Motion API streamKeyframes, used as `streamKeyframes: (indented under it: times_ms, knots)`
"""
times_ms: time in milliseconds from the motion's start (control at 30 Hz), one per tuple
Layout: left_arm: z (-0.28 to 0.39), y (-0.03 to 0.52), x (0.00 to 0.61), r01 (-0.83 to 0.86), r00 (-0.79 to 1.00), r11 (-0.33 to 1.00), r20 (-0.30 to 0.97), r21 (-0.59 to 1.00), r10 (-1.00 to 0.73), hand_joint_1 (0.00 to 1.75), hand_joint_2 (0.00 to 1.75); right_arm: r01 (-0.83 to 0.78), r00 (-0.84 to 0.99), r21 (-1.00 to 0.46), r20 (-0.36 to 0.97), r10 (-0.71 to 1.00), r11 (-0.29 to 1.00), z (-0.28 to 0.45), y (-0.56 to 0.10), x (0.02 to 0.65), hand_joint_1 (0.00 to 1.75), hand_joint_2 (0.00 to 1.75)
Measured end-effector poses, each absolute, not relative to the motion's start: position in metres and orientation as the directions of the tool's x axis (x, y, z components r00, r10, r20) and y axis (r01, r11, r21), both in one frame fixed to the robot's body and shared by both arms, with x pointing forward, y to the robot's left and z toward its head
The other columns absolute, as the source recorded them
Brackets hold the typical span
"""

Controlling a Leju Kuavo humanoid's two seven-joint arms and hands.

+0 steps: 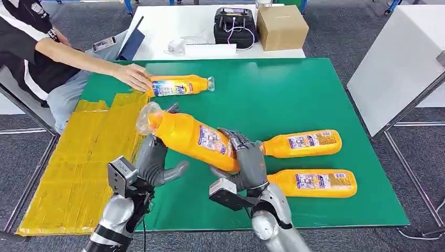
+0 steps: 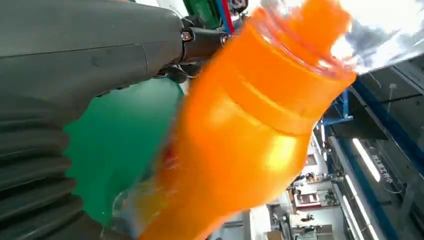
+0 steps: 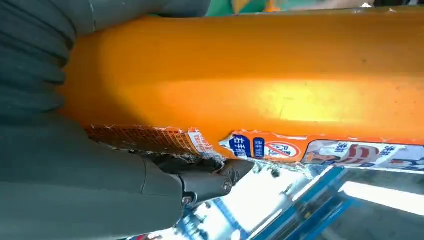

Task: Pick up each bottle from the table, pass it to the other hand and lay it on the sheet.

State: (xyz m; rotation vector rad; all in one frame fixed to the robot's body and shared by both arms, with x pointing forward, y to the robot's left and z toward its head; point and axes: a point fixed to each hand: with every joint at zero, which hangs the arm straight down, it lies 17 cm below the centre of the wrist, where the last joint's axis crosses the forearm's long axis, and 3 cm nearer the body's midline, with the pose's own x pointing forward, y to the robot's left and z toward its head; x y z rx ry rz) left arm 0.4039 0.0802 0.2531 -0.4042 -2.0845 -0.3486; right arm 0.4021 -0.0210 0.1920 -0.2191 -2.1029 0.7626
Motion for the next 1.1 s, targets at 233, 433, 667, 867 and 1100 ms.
streamKeyframes:
  times_ms: [233,433,667,867,1100]
  knots:
    - [0.253,0.081,0.404,0.417,-0.494,0.905,0.858,0.088,0.144,0.00,1.75,-0.163,-0.630,-0.617,0.665,0.400,0.770,0.185,-0.002,0.394,1.75,1.75]
    - [0.252,0.082,0.404,0.418,-0.491,0.905,0.859,0.085,0.146,0.00,1.75,-0.175,-0.644,-0.640,0.649,0.405,0.748,0.182,0.006,0.391,1.75,1.75]
    - [0.252,0.082,0.405,0.420,-0.487,0.904,0.861,0.083,0.147,1.61,1.75,-0.194,-0.660,-0.667,0.631,0.406,0.720,0.177,0.018,0.386,1.75,1.75]
    - [0.252,0.085,0.407,0.408,-0.486,0.910,0.861,0.074,0.148,1.75,1.75,-0.200,-0.664,-0.670,0.629,0.404,0.715,0.177,0.021,0.387,1.75,1.75]
    - [0.249,0.087,0.409,0.402,-0.480,0.913,0.865,0.070,0.145,1.75,1.75,-0.204,-0.661,-0.672,0.631,0.406,0.712,0.175,0.022,0.387,1.75,1.75]
